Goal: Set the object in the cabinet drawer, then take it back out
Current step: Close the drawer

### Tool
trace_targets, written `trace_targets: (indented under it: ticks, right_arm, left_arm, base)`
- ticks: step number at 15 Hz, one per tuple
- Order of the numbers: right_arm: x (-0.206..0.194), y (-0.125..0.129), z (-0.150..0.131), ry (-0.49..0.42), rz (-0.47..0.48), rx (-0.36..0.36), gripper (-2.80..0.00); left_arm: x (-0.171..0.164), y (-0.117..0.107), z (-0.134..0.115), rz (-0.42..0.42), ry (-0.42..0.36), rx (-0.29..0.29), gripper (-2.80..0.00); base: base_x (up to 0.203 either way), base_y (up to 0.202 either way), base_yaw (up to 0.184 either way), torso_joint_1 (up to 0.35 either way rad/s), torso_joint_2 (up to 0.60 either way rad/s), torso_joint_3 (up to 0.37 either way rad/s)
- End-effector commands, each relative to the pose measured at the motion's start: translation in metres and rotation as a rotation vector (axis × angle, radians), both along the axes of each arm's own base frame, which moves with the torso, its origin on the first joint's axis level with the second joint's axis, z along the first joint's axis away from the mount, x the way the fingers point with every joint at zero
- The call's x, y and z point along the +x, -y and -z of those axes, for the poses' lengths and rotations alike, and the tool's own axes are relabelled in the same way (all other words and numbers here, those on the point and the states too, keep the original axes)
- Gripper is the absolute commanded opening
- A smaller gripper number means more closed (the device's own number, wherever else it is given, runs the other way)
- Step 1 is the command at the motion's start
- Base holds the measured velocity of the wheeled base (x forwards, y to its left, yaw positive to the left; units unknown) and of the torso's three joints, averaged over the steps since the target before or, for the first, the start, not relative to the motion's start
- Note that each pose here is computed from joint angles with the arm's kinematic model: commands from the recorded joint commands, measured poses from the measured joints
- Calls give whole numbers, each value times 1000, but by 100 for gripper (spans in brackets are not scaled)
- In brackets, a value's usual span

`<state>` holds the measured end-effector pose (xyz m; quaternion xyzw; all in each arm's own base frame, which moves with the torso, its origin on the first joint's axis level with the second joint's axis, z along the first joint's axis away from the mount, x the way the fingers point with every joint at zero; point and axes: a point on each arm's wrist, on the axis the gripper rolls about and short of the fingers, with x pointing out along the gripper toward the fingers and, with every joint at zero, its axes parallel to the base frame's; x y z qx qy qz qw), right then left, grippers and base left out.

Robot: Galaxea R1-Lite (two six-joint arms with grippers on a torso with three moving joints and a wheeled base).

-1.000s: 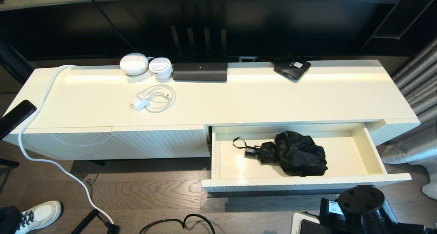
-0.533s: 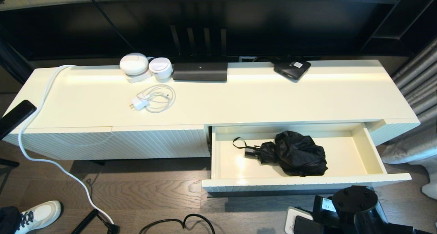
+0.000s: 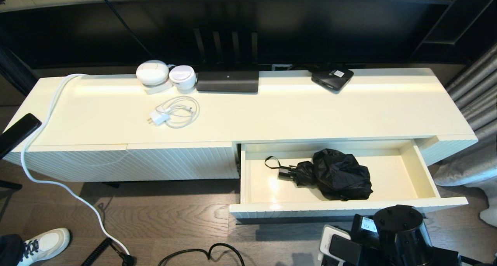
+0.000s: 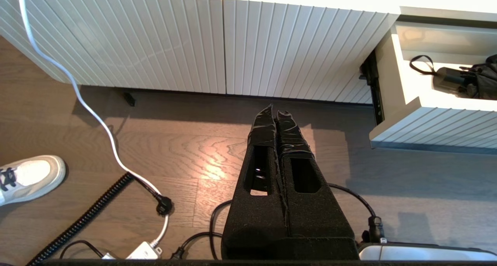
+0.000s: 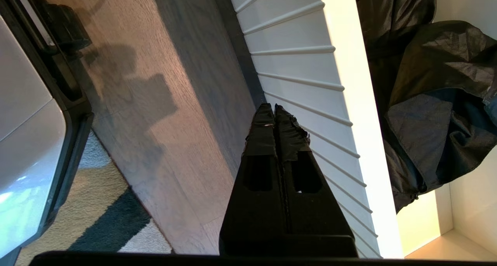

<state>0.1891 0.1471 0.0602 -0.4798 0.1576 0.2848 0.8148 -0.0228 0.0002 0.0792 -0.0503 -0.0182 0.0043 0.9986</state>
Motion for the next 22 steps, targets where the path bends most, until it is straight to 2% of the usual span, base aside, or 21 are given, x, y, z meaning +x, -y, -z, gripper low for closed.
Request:
trace_targets:
  ticks: [1,4,8,14,22]
  right_arm:
    - [4,0,2,11,2,-10,-280]
    - [9,0,1,52,8,8,-280]
    - [16,4,5,65,12,-10,-280]
    - [28,6,12,79,13,11,-280]
    - [44,6,8,152,0,37,-280]
  left_arm:
    - [0,0,0,0,1,-1,-280]
    - [0,0,0,0,1,-1,-280]
    - [0,0,0,0,1,-1,-280]
    - [0,0,0,0,1,-1,-280]
    - [0,0,0,0,1,-1,-280]
  base:
    - [0,0,0,0,0,0]
    - [0,0,0,0,0,0]
    - [0,0,0,0,0,0]
    - [0,0,0,0,0,0]
    - [0,0,0,0,0,0]
